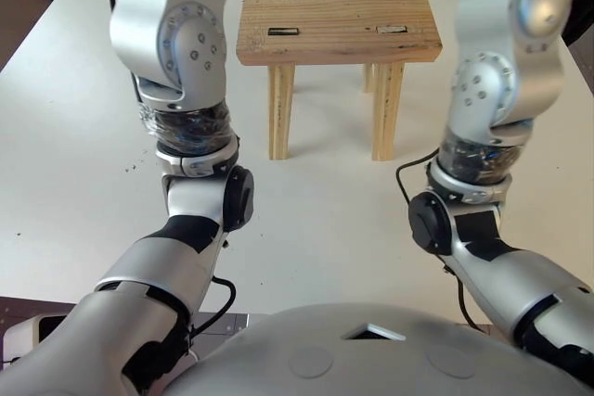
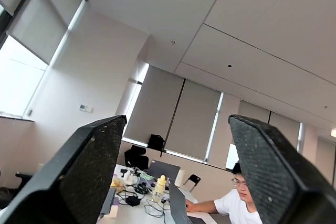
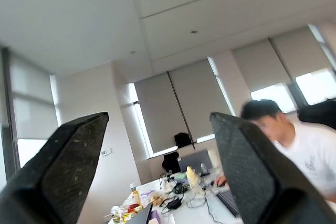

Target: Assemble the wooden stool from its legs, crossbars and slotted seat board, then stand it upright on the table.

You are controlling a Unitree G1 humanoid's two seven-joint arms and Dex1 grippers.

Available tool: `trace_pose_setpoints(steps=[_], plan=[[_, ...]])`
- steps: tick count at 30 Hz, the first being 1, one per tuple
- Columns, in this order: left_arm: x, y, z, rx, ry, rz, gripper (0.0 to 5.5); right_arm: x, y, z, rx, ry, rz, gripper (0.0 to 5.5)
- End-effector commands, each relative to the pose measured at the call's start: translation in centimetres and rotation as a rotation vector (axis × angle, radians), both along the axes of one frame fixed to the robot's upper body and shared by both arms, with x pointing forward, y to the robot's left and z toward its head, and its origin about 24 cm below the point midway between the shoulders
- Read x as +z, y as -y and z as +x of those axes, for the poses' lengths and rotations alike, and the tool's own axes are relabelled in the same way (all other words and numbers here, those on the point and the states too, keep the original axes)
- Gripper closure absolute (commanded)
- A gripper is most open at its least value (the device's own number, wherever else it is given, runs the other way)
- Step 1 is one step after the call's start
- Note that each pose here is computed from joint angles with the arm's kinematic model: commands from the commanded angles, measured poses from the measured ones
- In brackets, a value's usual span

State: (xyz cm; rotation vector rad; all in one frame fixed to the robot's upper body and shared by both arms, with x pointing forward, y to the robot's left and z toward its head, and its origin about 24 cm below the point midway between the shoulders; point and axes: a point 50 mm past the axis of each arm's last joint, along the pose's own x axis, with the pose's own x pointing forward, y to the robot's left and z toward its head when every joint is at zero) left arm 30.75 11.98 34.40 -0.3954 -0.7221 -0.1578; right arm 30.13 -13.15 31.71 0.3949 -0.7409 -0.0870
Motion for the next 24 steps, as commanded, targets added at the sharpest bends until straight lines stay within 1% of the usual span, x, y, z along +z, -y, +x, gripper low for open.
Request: trace_pose_setpoints(steps=[1,3,5,8,11,16,18,20,24], plan=[[2.3,0.4,-2.0,0.077,0.139,0.064,1.89,4.7,-0.3,-2.5,0.125,0.172,-0.002,1.93],[2.3,0.8,-2.5,0.085,0.166,0.088,1.89,5.3,-0.7,-3.2,0.109,0.21,-0.056,1.93],[2.1,0.7,-2.8,0.089,0.176,0.079,1.89,5.1,-1.7,-3.0,0.099,0.206,-0.111,1.93],[1.7,-0.1,-3.1,0.13,0.179,0.061,1.89,4.6,-2.5,-2.5,0.153,0.203,-0.096,1.93],[1.5,-0.6,-3.8,0.162,0.216,0.051,1.89,5.1,-2.9,-2.5,0.173,0.22,-0.11,1.93],[2.5,-0.3,-4.7,0.148,0.322,0.036,1.89,6.0,-3.3,-2.9,0.176,0.273,-0.129,1.93],[2.3,-0.4,-4.9,0.168,0.321,0.038,1.89,5.8,-3.5,-2.7,0.186,0.266,-0.134,1.93],[2.1,-0.1,-4.8,0.139,0.315,0.028,1.89,5.3,-3.4,-2.7,0.168,0.245,-0.132,1.93],[2.6,-0.5,-5.4,0.147,0.351,-0.004,1.89,4.9,-3.7,-2.6,0.191,0.186,-0.058,1.93]])
